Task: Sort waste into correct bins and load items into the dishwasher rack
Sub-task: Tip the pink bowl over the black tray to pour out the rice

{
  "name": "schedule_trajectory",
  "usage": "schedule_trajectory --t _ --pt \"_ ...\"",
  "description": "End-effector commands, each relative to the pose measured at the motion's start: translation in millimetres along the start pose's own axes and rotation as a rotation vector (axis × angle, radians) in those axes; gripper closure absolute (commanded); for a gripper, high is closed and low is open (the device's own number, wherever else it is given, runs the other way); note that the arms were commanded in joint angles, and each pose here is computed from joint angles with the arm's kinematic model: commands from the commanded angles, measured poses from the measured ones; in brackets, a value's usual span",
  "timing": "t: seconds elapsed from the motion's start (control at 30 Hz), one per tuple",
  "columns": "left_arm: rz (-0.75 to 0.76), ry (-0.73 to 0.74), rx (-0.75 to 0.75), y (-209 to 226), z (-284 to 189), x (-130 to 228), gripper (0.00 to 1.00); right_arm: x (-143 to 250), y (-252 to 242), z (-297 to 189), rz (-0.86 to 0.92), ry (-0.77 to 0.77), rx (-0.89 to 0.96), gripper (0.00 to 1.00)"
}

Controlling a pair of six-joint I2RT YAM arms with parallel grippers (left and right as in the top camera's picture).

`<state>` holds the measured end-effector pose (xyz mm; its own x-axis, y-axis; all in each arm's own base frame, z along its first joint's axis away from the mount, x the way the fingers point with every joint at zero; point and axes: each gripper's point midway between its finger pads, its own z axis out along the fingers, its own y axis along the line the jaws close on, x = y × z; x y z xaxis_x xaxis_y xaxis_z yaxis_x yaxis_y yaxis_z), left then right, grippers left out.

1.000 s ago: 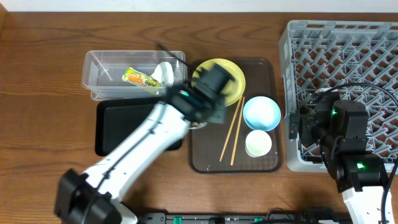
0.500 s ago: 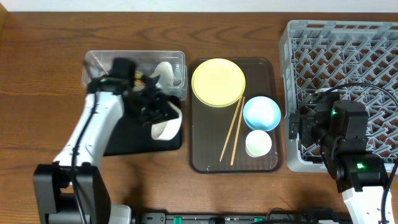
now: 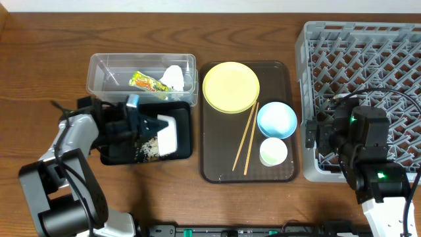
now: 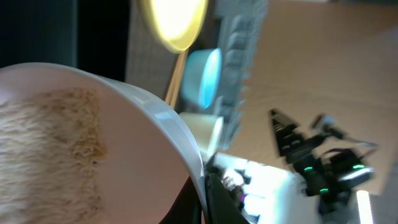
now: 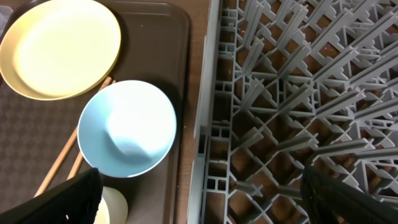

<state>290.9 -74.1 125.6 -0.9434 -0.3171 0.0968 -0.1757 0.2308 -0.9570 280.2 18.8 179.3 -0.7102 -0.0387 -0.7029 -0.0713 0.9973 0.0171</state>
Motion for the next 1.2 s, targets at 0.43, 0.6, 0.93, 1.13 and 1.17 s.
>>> schedule_trajectory --t 0.43,0.6,0.93,1.13,1.17 --pt "-0.561 -0.089 0.155 -10.1 -31.4 -24.6 0.94 -5.2 0.8 -4.3 0.015 -0.009 -0.002 0.01" --pt "-0.696 -0.072 0.183 -13.9 -32.0 -24.8 0.94 -5.0 0.8 -4.3 0.015 -0.008 -0.002 0.01" --pt "-0.624 -0.087 0.206 -18.0 -34.3 -37.3 0.94 -4.9 0.8 -4.2 0.015 -0.008 -0.002 0.01" --pt "-0.443 -0.116 0.201 -20.0 -36.1 -46.5 0.94 -3.0 0.7 -4.2 0.015 0.000 -0.002 0.01" --pt "-0.429 -0.117 0.203 -20.5 -36.2 -46.9 0.93 -3.2 0.7 -4.2 0.015 -0.001 -0.002 0.01"
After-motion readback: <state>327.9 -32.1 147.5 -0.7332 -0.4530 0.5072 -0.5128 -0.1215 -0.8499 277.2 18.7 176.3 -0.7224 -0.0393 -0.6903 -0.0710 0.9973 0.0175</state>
